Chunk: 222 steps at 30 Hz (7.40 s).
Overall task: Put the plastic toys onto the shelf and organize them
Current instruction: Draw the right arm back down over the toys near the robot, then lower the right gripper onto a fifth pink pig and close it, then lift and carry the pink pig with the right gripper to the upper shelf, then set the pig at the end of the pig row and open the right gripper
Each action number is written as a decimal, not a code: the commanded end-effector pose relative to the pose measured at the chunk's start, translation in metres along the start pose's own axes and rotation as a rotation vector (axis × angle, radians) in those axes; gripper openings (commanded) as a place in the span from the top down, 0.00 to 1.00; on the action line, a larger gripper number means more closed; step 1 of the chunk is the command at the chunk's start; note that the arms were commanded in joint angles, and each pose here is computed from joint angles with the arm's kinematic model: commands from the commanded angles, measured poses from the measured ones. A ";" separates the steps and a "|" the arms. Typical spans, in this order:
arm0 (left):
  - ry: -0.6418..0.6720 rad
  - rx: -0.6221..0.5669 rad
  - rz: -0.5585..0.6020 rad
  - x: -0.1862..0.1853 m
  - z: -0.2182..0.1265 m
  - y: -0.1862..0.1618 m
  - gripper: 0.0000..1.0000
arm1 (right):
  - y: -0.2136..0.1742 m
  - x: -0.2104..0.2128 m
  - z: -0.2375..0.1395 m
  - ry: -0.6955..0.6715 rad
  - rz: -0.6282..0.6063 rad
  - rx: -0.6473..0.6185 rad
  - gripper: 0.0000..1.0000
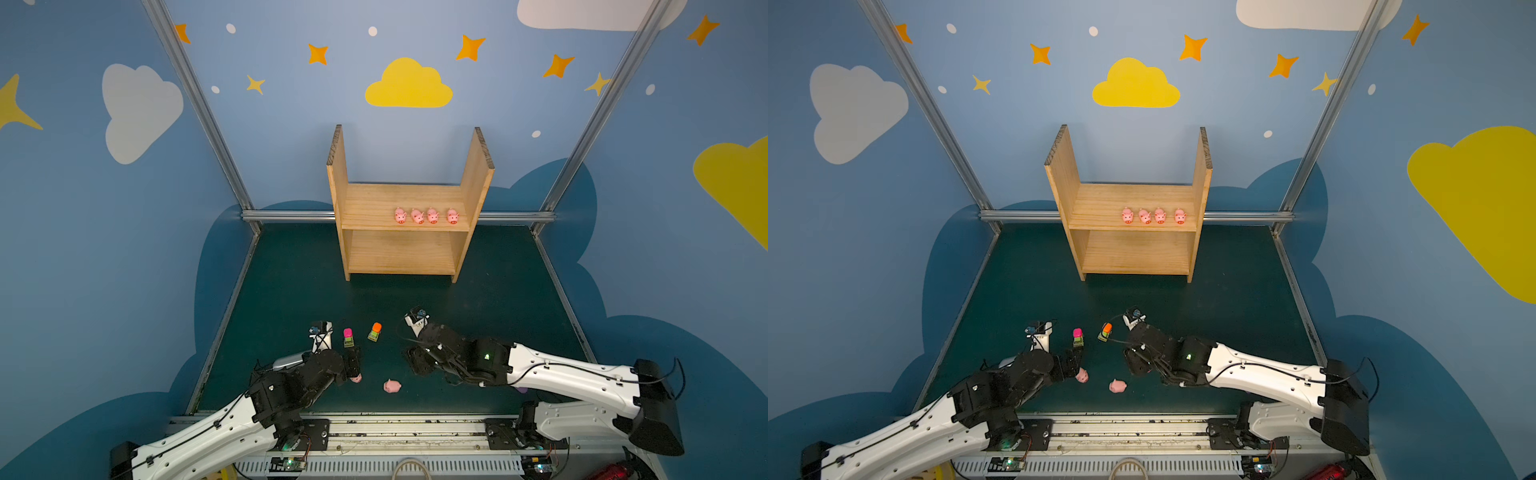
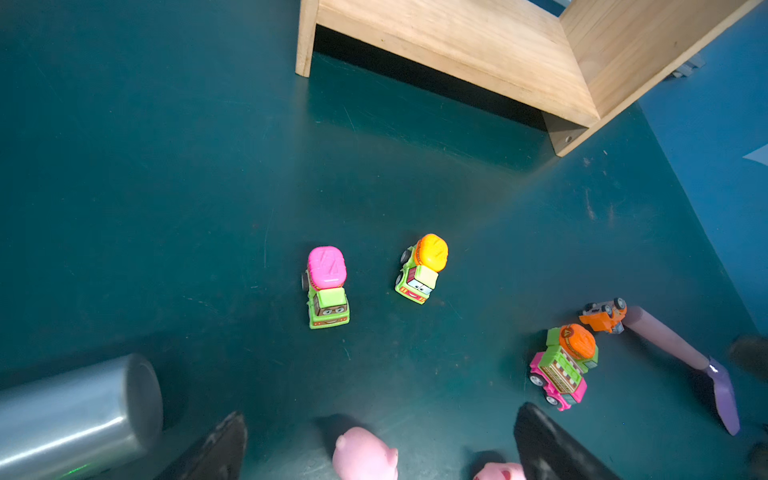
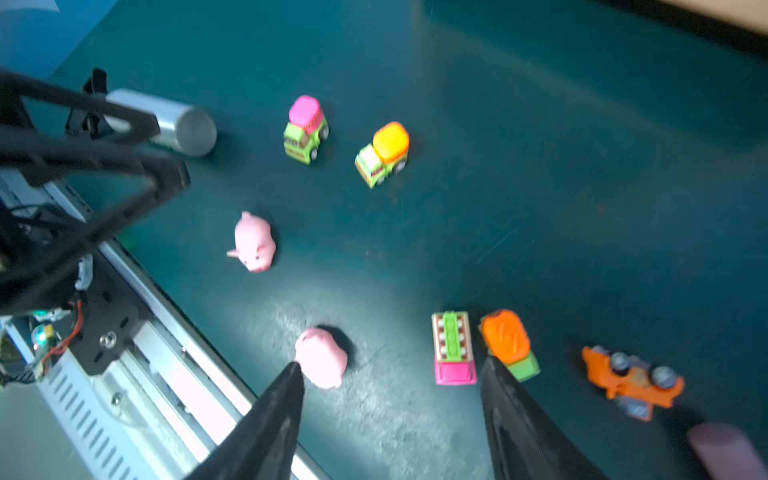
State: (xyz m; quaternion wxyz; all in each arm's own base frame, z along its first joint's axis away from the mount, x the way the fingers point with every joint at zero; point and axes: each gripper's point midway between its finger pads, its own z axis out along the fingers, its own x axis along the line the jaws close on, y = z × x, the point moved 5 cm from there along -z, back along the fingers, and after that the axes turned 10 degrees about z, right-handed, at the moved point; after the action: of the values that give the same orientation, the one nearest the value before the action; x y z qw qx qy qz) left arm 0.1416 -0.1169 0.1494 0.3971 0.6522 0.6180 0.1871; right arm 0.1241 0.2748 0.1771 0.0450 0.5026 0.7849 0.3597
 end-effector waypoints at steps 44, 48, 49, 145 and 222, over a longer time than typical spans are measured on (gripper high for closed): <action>0.125 -0.026 0.031 0.023 0.000 -0.009 0.00 | -0.080 0.009 0.097 -0.080 0.054 0.254 0.69; 0.128 -0.036 0.035 0.023 0.000 -0.007 0.00 | -0.069 0.005 0.100 -0.120 0.021 0.249 0.68; 0.127 -0.037 0.036 0.023 0.000 -0.007 0.00 | -0.066 0.004 0.100 -0.133 0.013 0.246 0.68; 0.095 -0.103 0.008 0.028 -0.014 0.002 0.00 | -0.027 0.044 0.097 -0.209 0.036 -0.028 0.74; 0.210 -0.204 0.150 0.002 -0.022 0.132 0.00 | 0.382 -0.015 0.063 -0.110 -0.022 -0.455 0.55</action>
State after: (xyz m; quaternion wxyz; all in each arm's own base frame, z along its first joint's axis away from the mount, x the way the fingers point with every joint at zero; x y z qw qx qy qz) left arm 0.2134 -0.1018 0.2619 0.3819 0.6336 0.5800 0.3412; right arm 0.4464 0.3820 0.3482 0.1956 0.4964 0.6958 0.4807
